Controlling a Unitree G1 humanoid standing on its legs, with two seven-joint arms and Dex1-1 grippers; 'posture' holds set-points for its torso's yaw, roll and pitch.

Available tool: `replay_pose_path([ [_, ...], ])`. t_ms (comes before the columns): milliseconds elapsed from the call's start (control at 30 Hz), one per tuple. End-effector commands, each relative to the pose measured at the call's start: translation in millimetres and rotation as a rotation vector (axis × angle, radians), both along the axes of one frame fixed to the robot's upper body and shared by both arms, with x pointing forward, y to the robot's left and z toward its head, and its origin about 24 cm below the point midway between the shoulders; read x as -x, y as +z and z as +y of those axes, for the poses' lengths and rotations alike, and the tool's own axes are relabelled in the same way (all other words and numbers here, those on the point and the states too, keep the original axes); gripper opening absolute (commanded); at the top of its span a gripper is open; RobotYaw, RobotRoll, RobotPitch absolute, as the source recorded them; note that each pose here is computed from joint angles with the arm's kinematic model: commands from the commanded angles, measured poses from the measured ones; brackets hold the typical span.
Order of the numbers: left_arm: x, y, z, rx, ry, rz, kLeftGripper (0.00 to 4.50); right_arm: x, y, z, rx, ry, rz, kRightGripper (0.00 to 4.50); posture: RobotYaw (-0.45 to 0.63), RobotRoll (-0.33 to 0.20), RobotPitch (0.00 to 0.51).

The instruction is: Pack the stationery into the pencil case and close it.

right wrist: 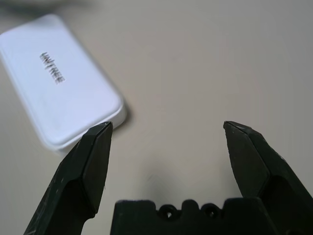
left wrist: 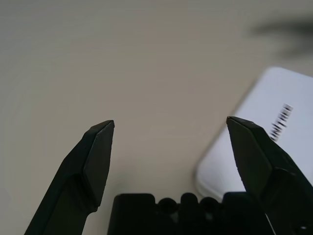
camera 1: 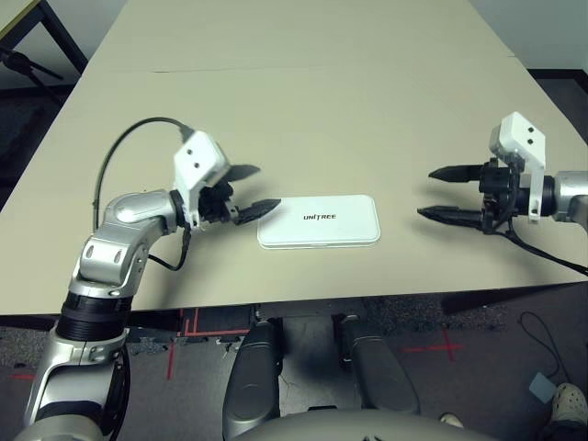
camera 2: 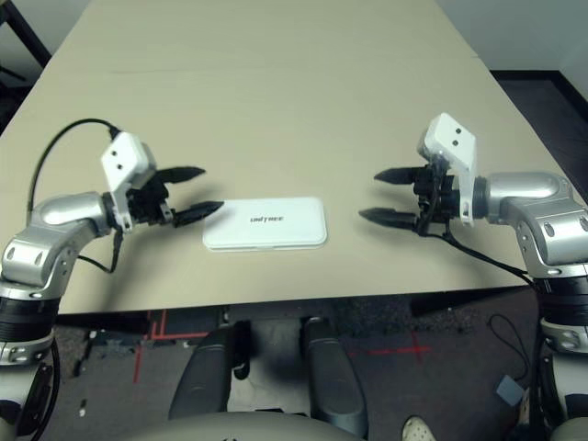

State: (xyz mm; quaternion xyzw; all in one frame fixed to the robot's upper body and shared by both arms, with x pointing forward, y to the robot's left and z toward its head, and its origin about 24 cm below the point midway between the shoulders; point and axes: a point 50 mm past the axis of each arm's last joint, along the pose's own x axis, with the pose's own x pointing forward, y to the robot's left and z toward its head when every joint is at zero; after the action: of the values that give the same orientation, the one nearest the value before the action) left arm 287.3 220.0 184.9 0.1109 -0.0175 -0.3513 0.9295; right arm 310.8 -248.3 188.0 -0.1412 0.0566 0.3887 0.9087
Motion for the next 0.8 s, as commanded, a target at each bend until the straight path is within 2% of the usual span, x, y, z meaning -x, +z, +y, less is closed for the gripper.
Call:
replay_pose_path([
  [33,-6.0,-2,27,0.083,0.187,-0.042,4.47,-14.7,-1,-16,-0.025,-0.193,-0.097,4.50,0.00,0.000,0.196],
  [200,-15.9,-1,64,0.162,0.433,-0.131,4.47,-35.5,-6,-34,-0.099,-0.472,-0.204,4.50,0.01,0.000,0.186],
  [333,-20.2,-3,89,0.213,0.589,-0.201,4.47,-43.6,-8,-47,-0.151,-0.653,-0.277,4.50,0.01,0.000,0.178],
  [600,-23.6,-11,123,0.300,0.793,-0.272,4.47,-46.7,-17,-72,-0.193,-0.896,-0.344,4.50,0.01,0.000,0.157],
  [800,-26.8,-9,133,0.339,0.871,-0.325,4.47,-45.7,-25,-83,-0.213,-0.995,-0.348,4.50,0.00,0.000,0.155],
])
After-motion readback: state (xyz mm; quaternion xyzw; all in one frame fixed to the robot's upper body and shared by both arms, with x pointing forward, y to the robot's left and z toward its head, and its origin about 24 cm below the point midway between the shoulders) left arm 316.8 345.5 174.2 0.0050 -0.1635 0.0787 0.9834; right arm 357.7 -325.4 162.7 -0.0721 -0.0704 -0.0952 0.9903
